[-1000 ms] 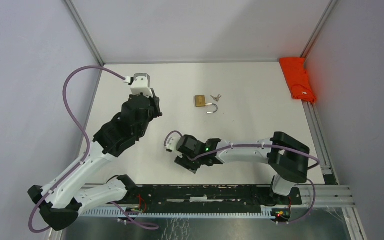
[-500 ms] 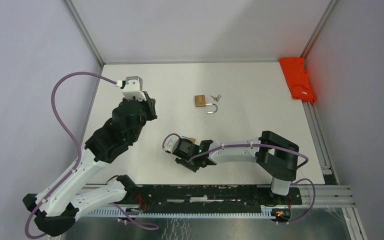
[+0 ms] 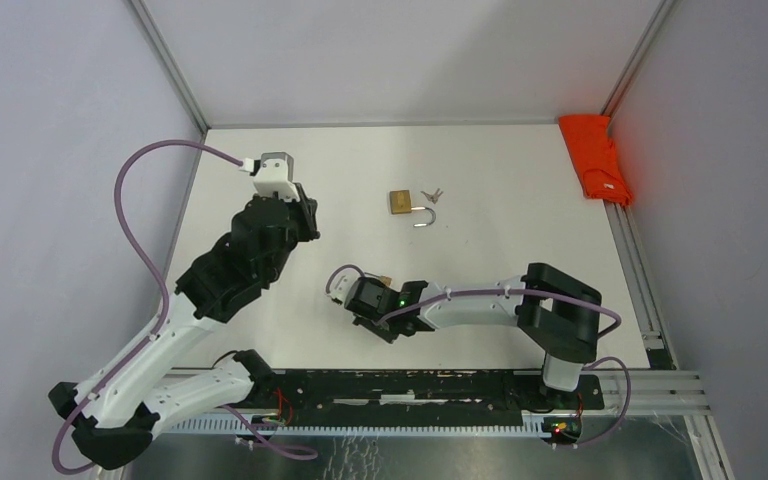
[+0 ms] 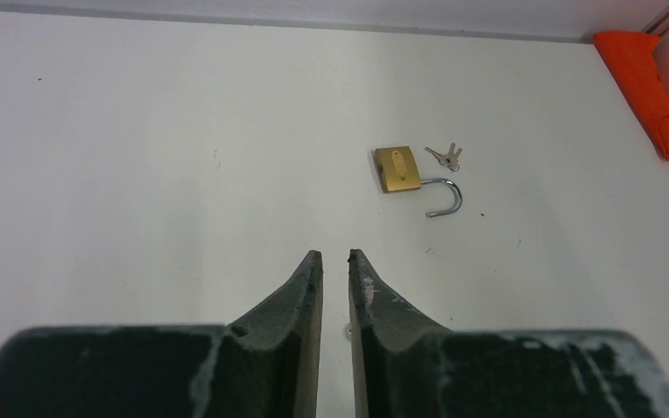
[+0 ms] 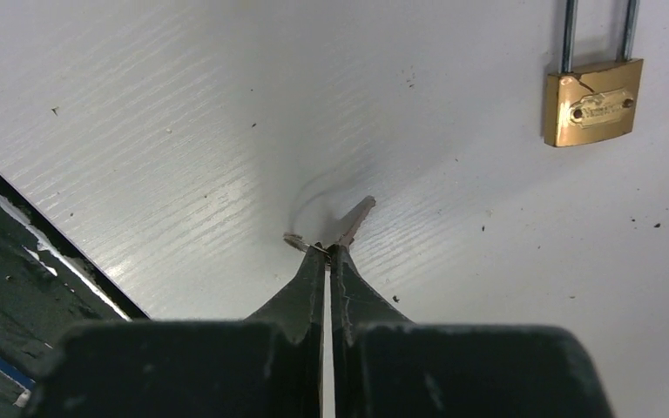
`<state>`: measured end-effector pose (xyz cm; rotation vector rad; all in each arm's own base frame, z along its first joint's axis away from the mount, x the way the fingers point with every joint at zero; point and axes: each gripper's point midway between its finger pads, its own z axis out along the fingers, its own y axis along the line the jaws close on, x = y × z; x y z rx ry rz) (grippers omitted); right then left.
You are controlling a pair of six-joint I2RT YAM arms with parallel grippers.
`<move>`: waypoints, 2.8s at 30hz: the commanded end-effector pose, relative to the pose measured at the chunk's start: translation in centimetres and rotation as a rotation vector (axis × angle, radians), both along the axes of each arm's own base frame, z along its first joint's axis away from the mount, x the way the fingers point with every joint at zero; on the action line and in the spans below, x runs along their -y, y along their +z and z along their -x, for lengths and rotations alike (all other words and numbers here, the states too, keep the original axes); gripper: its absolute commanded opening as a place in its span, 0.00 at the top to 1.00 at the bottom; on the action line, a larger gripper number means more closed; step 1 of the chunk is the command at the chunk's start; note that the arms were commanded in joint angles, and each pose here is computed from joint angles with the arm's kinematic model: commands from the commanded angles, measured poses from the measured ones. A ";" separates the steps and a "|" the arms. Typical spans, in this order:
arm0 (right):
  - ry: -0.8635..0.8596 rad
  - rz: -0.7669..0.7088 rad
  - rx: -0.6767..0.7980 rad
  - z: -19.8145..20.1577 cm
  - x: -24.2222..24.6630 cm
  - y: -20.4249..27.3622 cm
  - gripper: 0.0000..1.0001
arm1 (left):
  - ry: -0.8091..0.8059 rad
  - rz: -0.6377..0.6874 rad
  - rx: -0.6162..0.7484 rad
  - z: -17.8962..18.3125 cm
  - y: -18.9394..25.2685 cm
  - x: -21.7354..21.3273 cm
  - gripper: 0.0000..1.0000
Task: Unlock with the key
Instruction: Pick up the key from the center of the board.
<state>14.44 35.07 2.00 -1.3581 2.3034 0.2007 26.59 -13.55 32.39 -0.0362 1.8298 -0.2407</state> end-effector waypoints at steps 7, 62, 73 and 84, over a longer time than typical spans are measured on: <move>-0.029 -0.093 0.091 -1.2 0.7 4.7 1.00 | -0.050 0.054 -0.014 -0.7 -0.8 2.2 0.79; 0.646 -0.916 0.266 6.9 6.8 32.1 1.00 | -1.631 0.160 0.072 17.7 2.5 15.8 0.61; 0.666 -0.925 0.283 6.7 6.3 32.5 1.00 | -1.675 0.180 0.088 18.5 3.0 15.7 0.68; 0.684 -0.956 0.307 6.8 5.9 34.2 1.00 | -1.676 0.192 0.071 18.2 2.8 16.1 0.72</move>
